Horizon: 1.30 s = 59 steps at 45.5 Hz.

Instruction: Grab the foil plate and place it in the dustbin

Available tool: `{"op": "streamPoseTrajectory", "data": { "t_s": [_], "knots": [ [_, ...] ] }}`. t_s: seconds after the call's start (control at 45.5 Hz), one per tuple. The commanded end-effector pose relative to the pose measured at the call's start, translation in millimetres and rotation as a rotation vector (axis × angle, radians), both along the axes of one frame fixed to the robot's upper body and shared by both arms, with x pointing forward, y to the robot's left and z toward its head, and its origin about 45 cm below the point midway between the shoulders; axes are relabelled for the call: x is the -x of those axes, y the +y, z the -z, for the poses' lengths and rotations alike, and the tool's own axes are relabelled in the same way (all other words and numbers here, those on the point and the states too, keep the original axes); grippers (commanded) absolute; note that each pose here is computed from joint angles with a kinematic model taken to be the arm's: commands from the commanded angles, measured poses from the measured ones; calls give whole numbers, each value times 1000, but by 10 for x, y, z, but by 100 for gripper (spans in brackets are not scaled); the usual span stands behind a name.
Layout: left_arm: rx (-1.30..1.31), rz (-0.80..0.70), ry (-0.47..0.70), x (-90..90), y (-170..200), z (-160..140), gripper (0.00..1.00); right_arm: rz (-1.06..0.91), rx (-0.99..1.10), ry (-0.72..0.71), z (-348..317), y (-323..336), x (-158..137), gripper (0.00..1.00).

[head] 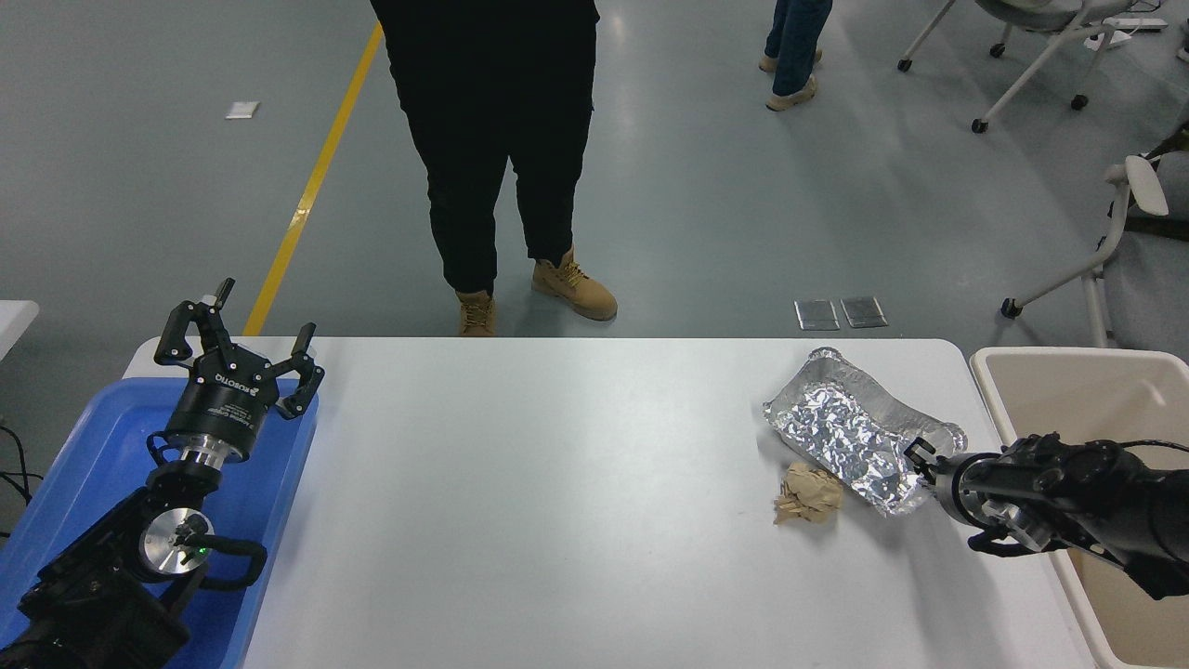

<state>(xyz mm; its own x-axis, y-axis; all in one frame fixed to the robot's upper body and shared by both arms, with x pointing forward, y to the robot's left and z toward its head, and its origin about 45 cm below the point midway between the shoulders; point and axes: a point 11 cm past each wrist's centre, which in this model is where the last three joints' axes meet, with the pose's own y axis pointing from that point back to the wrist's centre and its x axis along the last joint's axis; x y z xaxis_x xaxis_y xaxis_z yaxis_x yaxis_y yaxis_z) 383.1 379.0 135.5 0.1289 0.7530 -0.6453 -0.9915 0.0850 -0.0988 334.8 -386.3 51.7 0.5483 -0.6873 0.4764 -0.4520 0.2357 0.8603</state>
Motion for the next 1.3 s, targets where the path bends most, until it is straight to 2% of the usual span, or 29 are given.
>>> {"op": "streamPoseTrajectory", "data": {
  "t_s": [0.0,0.264,0.44,0.571,0.769,1.275],
  "knots": [
    [0,1,0,-1,-2,-1,98,65,-30,-5,13,13,8,0],
    [0,1,1,-1,-3,0,98,141,-75,-10,-17,50,-28,0],
    [0,1,1,-1,-4,0,98,136,-87,-41,-211,56,-197,0],
    [1,3,0,-1,-5,-1,98,154,-110,-89,-653,-118,-364,0],
    [0,1,1,-1,-4,0,98,127,-129,-98,-1299,-259,-459,0],
    [0,1,1,-1,-4,0,98,1,-200,-190,-2932,-363,-450,0]
  ]
}}
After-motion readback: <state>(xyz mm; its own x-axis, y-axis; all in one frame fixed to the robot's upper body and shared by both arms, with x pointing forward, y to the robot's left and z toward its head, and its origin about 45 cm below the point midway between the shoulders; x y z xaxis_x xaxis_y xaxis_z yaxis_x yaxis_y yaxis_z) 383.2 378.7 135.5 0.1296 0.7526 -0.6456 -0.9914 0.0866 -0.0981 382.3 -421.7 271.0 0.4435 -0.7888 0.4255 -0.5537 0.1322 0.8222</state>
